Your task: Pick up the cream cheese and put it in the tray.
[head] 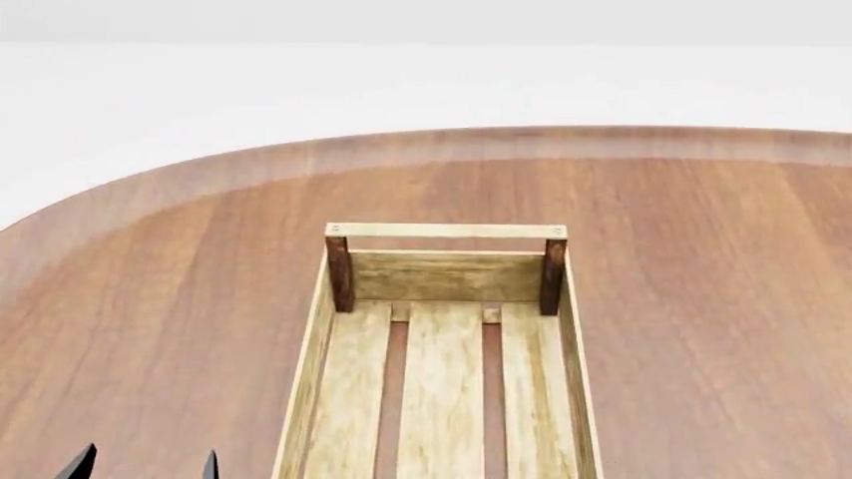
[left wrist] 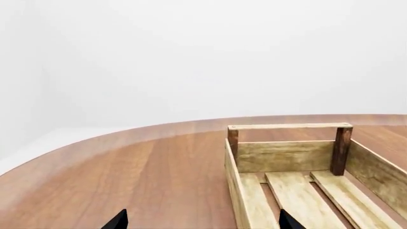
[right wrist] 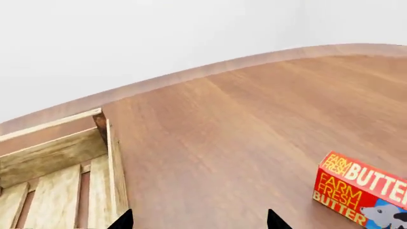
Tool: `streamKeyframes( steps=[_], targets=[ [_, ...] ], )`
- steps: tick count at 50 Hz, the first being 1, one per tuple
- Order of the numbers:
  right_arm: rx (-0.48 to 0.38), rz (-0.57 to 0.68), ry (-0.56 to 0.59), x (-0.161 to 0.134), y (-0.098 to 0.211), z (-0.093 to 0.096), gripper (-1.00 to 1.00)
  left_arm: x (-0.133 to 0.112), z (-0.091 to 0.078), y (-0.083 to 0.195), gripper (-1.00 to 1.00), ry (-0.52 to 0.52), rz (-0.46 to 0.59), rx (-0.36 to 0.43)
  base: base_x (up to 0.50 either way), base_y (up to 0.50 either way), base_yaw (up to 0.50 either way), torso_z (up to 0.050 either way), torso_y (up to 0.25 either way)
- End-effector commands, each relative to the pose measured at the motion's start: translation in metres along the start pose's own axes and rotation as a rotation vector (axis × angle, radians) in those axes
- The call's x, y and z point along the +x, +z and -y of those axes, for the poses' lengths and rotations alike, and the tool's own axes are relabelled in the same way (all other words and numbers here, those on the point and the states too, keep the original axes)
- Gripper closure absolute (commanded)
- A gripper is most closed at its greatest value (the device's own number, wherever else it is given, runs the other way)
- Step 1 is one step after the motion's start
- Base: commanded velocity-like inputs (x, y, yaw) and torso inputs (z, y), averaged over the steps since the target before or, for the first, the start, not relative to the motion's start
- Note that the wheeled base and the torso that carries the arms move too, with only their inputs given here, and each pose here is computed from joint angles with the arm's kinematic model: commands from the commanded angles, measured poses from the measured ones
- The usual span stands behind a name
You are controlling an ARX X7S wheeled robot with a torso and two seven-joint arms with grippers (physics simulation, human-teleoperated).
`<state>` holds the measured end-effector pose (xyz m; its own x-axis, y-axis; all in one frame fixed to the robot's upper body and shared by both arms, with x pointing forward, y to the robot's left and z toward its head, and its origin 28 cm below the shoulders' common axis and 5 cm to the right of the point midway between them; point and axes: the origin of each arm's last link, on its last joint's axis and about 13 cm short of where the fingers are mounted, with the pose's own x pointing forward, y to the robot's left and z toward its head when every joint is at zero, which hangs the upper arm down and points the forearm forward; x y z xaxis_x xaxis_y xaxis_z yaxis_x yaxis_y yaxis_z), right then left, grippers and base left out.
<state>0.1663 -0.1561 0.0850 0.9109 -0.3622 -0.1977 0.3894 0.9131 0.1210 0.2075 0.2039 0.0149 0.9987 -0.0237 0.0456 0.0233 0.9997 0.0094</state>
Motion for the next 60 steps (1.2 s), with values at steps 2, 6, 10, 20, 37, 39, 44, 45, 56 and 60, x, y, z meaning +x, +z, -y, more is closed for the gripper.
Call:
streamKeyframes(
  steps=[2, 6, 10, 20, 37, 39, 44, 45, 56, 60],
  targets=[
    [0.013, 0.01, -0.178, -0.011, 0.007, 0.035, -1.0, 0.0, 0.0, 0.0, -1.0, 0.001, -0.002, 0.0, 0.0, 0.0, 0.0, 0.0, 0.0],
    [0.015, 0.0, -0.235, -0.013, 0.005, 0.045, -1.0, 0.0, 0.0, 0.0, -1.0, 0.002, -0.001, 0.001, 0.0, 0.0, 0.0, 0.0, 0.0],
    [0.024, -0.005, -0.276, -0.015, 0.001, 0.056, -1.0, 0.0, 0.0, 0.0, -1.0, 0.002, 0.0, 0.001, 0.0, 0.0, 0.0, 0.0, 0.0],
    [0.065, -0.039, -0.374, -0.018, -0.017, 0.084, -1.0, 0.0, 0.0, -0.001, -1.0, 0.004, -0.001, 0.003, 0.0, 0.0, 0.0, 0.0, 0.0],
    [0.114, -0.084, -0.467, -0.026, -0.042, 0.117, -1.0, 0.0, 0.0, -0.001, -1.0, 0.004, -0.005, 0.003, 0.0, 0.0, 0.0, 0.0, 0.0],
    [0.117, -0.088, -0.472, -0.026, -0.044, 0.119, -1.0, -0.001, 0.001, -0.001, -1.0, 0.003, -0.006, 0.004, 0.0, 0.0, 0.0, 0.0, 0.0],
    [0.143, -0.107, -0.488, -0.029, -0.051, 0.123, -1.0, -0.001, 0.001, -0.002, -1.0, 0.003, -0.007, 0.005, 0.0, 0.0, 0.0, 0.0, 0.0],
    [0.15, -0.108, -0.491, -0.029, -0.052, 0.124, -1.0, 0.0, 0.001, -0.002, -1.0, 0.003, -0.007, 0.005, 0.0, 0.0, 0.0, 0.0, 0.0],
    [0.167, -0.146, -0.527, -0.033, -0.066, 0.13, -1.0, 0.0, 0.001, -0.002, -1.0, 0.003, -0.009, 0.004, 0.0, 0.0, 0.0, 0.0, 0.0],
    [0.174, -0.156, -0.532, -0.033, -0.07, 0.131, -1.0, 0.0, 0.0, -0.002, -1.0, 0.003, -0.01, 0.004, 0.0, 0.0, 0.0, 0.0, 0.0]
  ],
)
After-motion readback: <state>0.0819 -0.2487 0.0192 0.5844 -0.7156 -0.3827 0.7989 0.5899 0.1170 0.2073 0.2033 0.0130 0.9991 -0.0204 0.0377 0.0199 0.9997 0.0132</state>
